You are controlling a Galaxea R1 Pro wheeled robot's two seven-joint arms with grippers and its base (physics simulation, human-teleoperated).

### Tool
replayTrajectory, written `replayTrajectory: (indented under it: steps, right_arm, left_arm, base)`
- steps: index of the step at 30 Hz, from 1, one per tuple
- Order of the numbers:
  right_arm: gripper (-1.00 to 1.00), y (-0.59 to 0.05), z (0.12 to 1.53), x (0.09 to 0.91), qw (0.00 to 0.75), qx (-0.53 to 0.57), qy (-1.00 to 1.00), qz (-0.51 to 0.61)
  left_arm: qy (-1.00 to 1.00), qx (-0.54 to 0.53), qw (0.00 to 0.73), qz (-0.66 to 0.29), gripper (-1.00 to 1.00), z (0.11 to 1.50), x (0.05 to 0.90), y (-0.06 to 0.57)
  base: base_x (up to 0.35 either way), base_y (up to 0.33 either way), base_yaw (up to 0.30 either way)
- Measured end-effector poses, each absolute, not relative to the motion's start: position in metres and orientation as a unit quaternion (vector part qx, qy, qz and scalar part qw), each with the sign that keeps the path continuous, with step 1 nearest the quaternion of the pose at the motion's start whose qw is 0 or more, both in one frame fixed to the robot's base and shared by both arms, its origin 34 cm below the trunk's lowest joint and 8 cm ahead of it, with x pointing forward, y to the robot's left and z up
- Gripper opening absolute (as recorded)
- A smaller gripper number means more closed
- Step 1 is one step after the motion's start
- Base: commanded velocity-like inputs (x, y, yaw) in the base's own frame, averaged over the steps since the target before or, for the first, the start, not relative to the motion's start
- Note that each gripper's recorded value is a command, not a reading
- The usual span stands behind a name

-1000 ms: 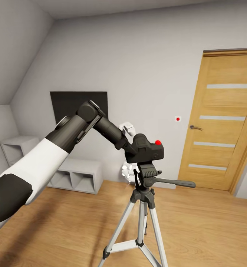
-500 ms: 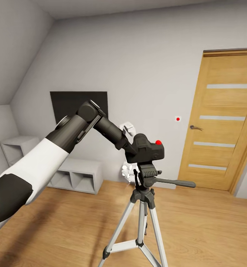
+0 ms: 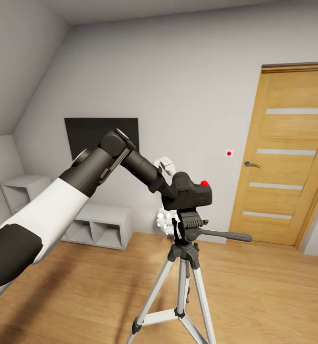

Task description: Attach the digital camera to the camera tripod in the bedroom.

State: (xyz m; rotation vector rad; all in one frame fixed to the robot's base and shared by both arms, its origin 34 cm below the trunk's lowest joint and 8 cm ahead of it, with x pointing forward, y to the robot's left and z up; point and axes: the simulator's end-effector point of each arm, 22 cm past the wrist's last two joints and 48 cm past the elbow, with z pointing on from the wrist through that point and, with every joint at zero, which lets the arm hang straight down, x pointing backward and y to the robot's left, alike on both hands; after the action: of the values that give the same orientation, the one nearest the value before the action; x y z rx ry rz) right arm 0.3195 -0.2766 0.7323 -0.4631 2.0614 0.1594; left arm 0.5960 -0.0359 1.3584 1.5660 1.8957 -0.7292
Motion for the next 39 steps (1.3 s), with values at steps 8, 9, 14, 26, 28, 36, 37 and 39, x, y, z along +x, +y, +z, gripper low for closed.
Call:
replayTrajectory:
  steps: [8,9,14,26,28,36,37,39]
  right_arm:
    - [1.0,-0.251,0.747,0.341,0.52,-0.185,0.829,0.089]
    - [1.0,-0.25,0.748,0.343,0.522,-0.184,0.828,0.091]
    - [1.0,-0.237,0.757,0.353,0.537,-0.183,0.817,0.103]
    - [1.0,-0.222,0.769,0.365,0.556,-0.179,0.803,0.118]
    - [1.0,-0.222,0.769,0.365,0.557,-0.179,0.803,0.119]
    - [1.0,-0.222,0.77,0.366,0.558,-0.177,0.802,0.118]
    - [1.0,-0.222,0.77,0.366,0.558,-0.177,0.802,0.117]
    - [1.0,-0.222,0.77,0.366,0.558,-0.177,0.802,0.117]
  left_arm:
    - [0.708,0.587,0.284,-0.273,-1.0,1.359,0.595,-0.038]
    - [0.708,0.587,0.284,-0.273,-1.0,1.359,0.595,-0.038]
    - [0.708,0.587,0.284,-0.273,-1.0,1.358,0.595,-0.038]
    - [0.708,0.587,0.284,-0.272,-1.0,1.358,0.595,-0.038]
    - [0.708,0.587,0.284,-0.273,-1.0,1.358,0.595,-0.038]
    - [0.707,0.587,0.284,-0.273,-1.0,1.358,0.595,-0.038]
    - [0.708,0.587,0.284,-0.273,-1.0,1.358,0.595,-0.038]
    - [0.708,0.587,0.284,-0.273,-1.0,1.358,0.595,-0.038]
  base:
    - [0.0,0.0,0.0]
    - [0.0,0.0,0.0]
    - [0.0,0.0,0.0]
    - [0.0,0.0,0.0]
    - [0.0,0.0,0.0]
    - [0.0,0.0,0.0]
    - [0.0,0.0,0.0]
    - [0.0,0.0,0.0]
